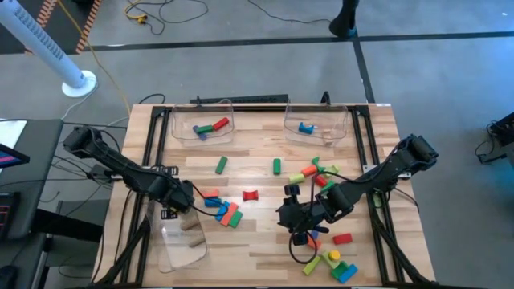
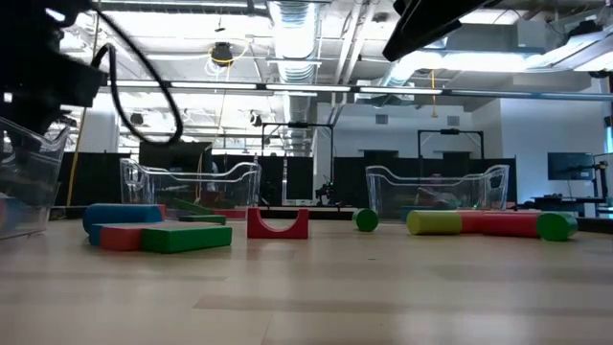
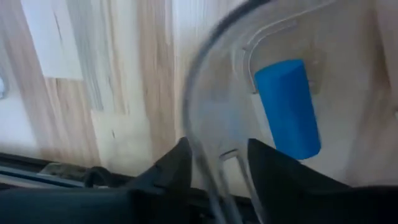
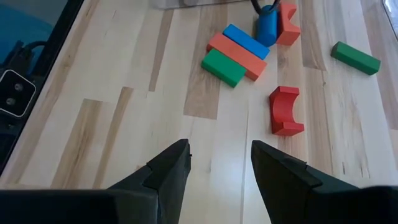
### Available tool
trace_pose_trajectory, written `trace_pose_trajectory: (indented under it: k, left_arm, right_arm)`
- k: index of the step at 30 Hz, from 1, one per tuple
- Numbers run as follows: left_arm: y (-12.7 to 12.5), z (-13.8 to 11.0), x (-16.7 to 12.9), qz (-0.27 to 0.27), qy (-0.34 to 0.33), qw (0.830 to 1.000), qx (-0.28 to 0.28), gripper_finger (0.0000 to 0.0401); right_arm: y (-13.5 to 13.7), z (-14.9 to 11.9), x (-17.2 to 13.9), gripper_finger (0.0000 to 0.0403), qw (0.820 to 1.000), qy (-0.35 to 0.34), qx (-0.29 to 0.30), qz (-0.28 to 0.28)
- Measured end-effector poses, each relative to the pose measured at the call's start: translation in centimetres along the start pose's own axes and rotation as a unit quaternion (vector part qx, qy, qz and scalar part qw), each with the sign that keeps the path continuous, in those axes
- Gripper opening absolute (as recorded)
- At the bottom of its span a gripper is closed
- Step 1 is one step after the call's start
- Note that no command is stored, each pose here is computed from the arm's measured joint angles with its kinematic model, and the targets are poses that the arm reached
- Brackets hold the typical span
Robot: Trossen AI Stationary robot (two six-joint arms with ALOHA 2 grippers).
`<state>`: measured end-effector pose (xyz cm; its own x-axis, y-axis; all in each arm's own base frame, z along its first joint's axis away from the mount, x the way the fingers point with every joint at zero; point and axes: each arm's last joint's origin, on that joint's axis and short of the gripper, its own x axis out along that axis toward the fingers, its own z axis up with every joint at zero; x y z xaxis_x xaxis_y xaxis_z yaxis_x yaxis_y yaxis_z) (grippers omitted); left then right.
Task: Sort blocks by size
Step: Adjust the bottom left transparent bin
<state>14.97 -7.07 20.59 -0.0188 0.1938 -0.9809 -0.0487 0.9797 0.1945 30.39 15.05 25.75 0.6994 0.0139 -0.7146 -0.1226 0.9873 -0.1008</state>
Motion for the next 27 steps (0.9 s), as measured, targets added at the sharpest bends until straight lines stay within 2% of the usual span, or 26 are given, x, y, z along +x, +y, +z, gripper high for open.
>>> trace_pose_trajectory:
  k: [6,11,20,27]
  left_arm:
    - [0.1,0.0,0.4,0.016,-0.007,0.999,0.041,0.0054]
    - [-0.1,0.5,0.4,0.021,-0.037,0.994,0.103,0.0022]
    - [0.4,0.8,0.5,0.028,-0.04,0.994,0.097,0.0039]
    - [0.7,0.8,0.6,0.038,-0.033,0.995,0.092,0.0102]
  right_arm:
    - [-0.3,0.2,0.1,0.0207,1.0,-0.007,0.003,-0.003]
    - [-0.3,0.4,0.1,0.0207,1.0,-0.015,0.001,-0.001]
    - [-0.3,0.4,0.1,0.0207,1.0,-0.016,0.001,0.0]
    - [-0.3,0.4,0.1,0.0207,1.0,-0.016,0.0,0.0]
